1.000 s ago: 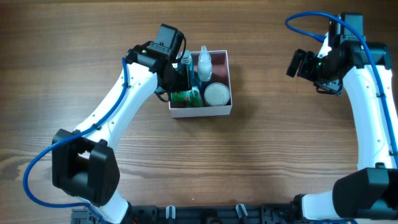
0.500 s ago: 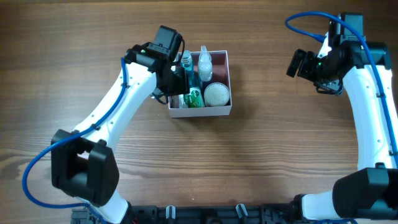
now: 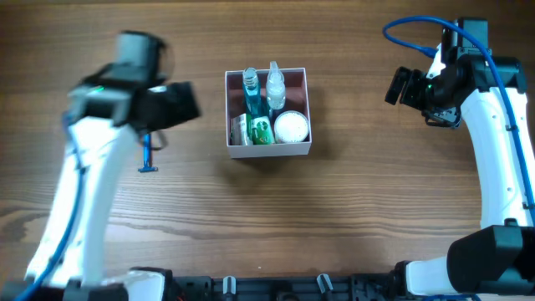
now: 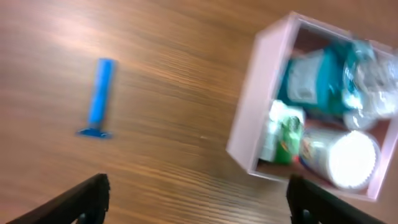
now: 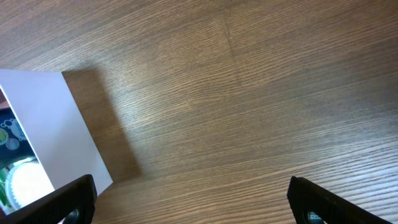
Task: Pack container
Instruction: 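Move the left gripper over the blue razor on the table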
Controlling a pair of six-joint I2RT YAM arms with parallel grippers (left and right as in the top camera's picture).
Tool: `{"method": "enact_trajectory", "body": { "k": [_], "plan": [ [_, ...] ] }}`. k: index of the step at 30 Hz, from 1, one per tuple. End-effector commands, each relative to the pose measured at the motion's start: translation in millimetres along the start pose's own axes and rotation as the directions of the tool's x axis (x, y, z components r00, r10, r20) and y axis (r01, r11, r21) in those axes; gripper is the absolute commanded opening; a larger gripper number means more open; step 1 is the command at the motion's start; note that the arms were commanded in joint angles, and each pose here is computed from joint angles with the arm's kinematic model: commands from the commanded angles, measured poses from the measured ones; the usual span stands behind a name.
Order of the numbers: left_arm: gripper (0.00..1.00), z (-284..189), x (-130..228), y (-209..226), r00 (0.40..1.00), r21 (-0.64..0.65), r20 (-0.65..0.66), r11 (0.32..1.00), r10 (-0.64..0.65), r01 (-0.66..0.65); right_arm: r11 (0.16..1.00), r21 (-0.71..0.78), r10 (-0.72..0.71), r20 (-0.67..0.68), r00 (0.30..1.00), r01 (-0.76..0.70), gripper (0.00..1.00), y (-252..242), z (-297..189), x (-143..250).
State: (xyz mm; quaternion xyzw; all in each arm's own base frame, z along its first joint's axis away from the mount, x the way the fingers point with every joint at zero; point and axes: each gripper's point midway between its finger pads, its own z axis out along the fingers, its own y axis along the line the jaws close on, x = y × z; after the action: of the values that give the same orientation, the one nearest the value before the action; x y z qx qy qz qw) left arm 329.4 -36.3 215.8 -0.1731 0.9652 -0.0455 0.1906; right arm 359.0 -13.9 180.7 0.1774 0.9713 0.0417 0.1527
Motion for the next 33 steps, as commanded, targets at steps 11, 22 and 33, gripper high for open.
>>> {"method": "enact_trajectory", "body": {
  "k": [11,22,33],
  "plan": [
    [0.97,83,15,84,0.977,-0.137,-0.214,0.990,-0.009,-0.021,0.999,-0.036,-0.019,-0.015,1.000,0.018,1.00,7,4,1],
    [0.96,175,24,97,0.924,-0.123,-0.371,0.982,0.090,-0.145,0.999,-0.034,-0.021,-0.019,1.000,0.021,1.00,6,4,2],
    [0.95,205,30,112,0.909,-0.119,-0.412,0.985,0.065,-0.124,0.999,-0.030,-0.022,-0.018,1.000,0.021,0.99,6,4,2]
  ]
}}
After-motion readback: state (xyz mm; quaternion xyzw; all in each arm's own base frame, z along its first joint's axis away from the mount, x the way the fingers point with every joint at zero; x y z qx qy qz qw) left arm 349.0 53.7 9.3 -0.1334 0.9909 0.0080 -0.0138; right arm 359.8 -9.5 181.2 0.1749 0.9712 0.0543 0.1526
